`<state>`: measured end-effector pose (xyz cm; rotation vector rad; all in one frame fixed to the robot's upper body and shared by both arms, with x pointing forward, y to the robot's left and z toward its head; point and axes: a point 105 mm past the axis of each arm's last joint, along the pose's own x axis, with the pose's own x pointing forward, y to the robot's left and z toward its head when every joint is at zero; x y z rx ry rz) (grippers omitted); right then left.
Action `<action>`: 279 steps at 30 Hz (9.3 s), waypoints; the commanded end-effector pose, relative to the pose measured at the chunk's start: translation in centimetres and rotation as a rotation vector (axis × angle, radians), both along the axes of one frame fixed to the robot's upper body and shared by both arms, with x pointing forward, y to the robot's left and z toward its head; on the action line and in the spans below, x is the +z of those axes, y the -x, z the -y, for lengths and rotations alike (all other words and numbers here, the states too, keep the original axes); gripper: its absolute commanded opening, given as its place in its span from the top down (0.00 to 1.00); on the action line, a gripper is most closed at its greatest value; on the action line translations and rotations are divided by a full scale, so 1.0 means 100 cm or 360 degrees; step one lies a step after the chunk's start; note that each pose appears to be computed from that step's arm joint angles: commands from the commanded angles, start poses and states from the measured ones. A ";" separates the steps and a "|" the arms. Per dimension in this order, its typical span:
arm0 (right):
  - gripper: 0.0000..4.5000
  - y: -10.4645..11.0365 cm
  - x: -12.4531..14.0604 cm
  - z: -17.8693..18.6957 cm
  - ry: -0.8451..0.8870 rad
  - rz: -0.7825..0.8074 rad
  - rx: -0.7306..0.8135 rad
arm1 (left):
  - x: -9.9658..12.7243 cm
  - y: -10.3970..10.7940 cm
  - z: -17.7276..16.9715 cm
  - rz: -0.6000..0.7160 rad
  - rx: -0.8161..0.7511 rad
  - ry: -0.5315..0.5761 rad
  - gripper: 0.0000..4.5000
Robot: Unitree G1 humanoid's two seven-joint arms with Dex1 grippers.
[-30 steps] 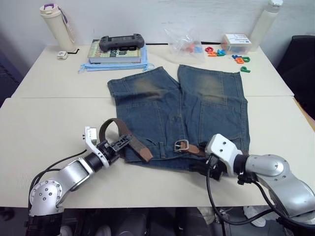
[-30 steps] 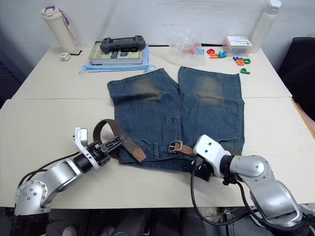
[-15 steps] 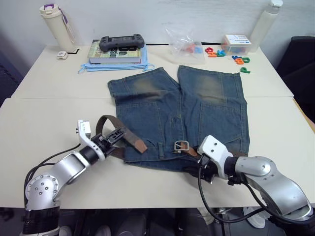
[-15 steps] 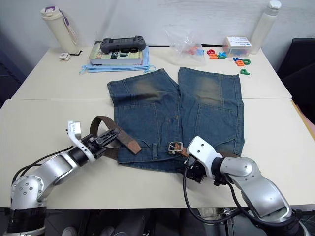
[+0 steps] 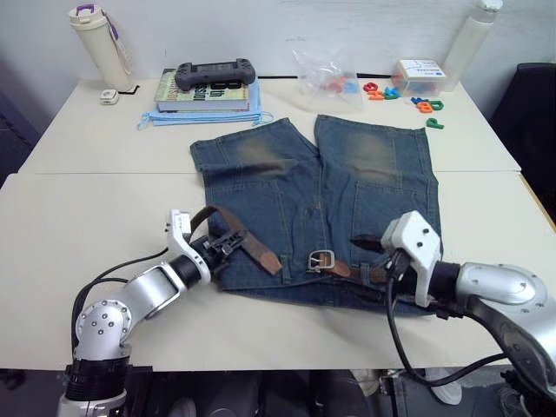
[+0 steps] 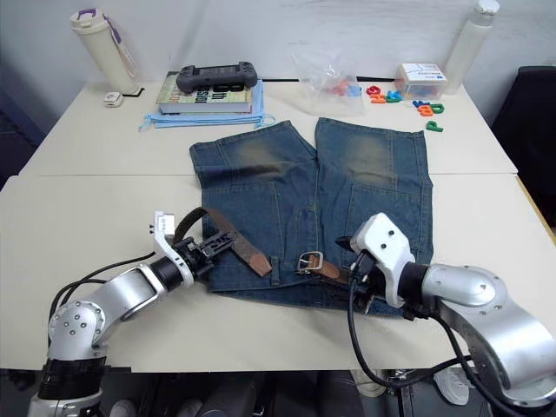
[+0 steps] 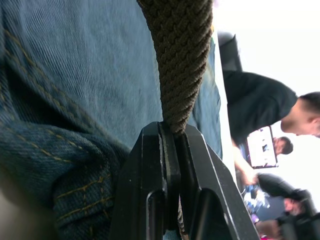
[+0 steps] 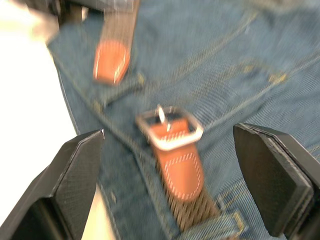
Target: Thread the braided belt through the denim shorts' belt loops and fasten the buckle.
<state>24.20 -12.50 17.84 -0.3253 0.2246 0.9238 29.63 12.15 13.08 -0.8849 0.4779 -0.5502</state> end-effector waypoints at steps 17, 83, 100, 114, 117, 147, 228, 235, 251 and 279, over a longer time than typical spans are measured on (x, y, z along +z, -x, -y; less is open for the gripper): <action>0.03 0.009 0.034 -0.015 -0.0106 0.0121 0.0051 | 0.016 0.001 -0.005 0.0124 -0.0053 -0.0391 1.00; 0.03 0.005 0.060 -0.021 -0.0168 0.0125 -0.0058 | -0.044 0.039 0.054 -0.0163 0.0287 -0.0199 1.00; 0.03 0.003 0.051 -0.018 -0.0167 0.0054 -0.0083 | -0.036 0.023 0.103 -0.0186 0.0170 0.0070 1.00; 0.03 0.003 0.044 -0.017 -0.0163 0.0064 -0.0134 | -0.040 -0.011 0.066 0.0086 0.0147 -0.0384 1.00; 0.03 0.003 0.043 -0.017 -0.0172 0.0074 -0.0157 | -0.046 -0.018 0.061 0.0131 0.0074 -0.0469 1.00; 0.03 0.008 0.036 -0.017 -0.0207 0.0076 -0.0205 | -0.041 0.026 0.088 -0.0313 0.0031 -0.0418 1.00; 0.03 -0.008 -0.077 -0.068 0.0570 0.0268 0.0066 | -0.008 0.010 0.046 0.0072 -0.0208 -0.0512 1.00; 0.03 -0.024 -0.066 -0.094 0.0465 0.0334 0.0120 | 0.001 0.014 0.006 0.0110 -0.0110 -0.0649 1.00; 0.03 -0.048 -0.052 -0.109 0.0401 0.0410 0.0117 | 0.003 0.020 -0.027 0.0026 0.0217 -0.0614 1.00; 0.03 -0.021 0.014 -0.057 0.0167 0.0393 0.0160 | -0.014 0.033 -0.015 0.0080 0.0408 -0.0413 1.00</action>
